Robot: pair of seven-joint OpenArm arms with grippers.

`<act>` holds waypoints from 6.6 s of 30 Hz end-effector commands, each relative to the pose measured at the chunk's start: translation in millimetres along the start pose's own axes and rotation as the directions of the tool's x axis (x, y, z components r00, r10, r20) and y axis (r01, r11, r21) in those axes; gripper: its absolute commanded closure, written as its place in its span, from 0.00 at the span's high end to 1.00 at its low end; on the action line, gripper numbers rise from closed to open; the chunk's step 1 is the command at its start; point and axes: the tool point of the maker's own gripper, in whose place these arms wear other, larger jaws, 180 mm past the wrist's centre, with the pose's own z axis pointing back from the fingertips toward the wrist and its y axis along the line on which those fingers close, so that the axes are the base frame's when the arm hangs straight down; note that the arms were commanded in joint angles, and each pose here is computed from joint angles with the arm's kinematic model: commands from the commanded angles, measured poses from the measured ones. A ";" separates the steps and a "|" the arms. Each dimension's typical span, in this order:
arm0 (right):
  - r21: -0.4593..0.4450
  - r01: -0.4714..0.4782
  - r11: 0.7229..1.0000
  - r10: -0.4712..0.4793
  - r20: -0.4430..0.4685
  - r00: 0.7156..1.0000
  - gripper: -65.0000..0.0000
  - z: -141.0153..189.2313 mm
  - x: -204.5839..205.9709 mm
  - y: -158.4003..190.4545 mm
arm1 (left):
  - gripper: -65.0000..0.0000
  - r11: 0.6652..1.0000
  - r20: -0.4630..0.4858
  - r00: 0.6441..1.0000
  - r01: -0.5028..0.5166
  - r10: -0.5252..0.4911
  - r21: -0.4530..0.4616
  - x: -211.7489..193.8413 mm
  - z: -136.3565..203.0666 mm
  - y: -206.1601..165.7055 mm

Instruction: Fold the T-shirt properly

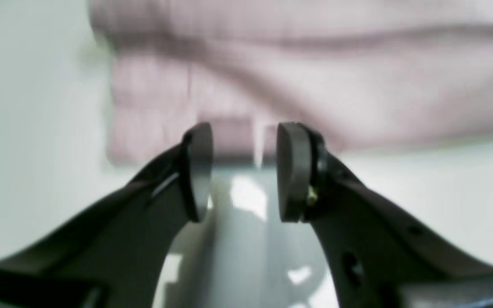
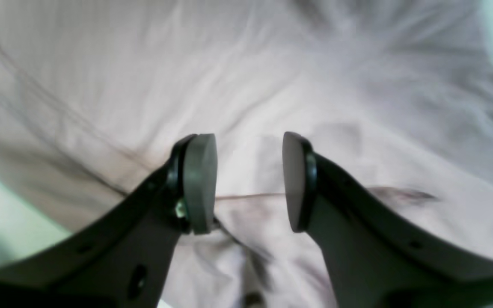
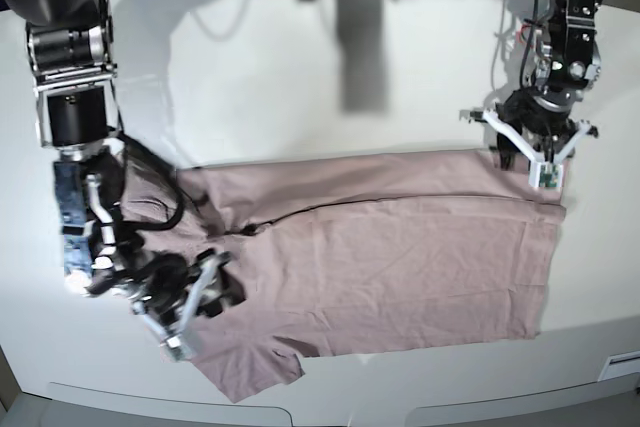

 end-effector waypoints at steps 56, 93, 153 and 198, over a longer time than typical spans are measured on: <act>-0.186 -0.011 0.983 -0.060 -0.372 0.926 0.39 37.7 -158.2 -48.3 | 0.33 0.979 -0.256 0.956 -0.173 0.141 -0.105 -88.4 -64.9 -1.1; -0.298 0.176 0.938 -0.282 -0.361 0.889 0.39 112.8 -218.9 -84.7 | 0.33 0.995 -0.513 0.854 -0.103 0.088 -0.001 -212.2 -3.6 47.3; -0.272 0.290 0.918 -0.330 -0.115 0.937 0.39 150.9 -203.7 -28.6 | 0.33 0.997 -0.319 0.945 0.056 -0.068 -0.049 -151.0 64.0 16.9; -0.182 -0.020 0.983 -0.041 -0.326 0.944 0.49 66.7 -205.0 11.5 | 0.34 0.998 -0.205 0.979 -0.032 0.020 -0.055 -80.3 25.7 -7.2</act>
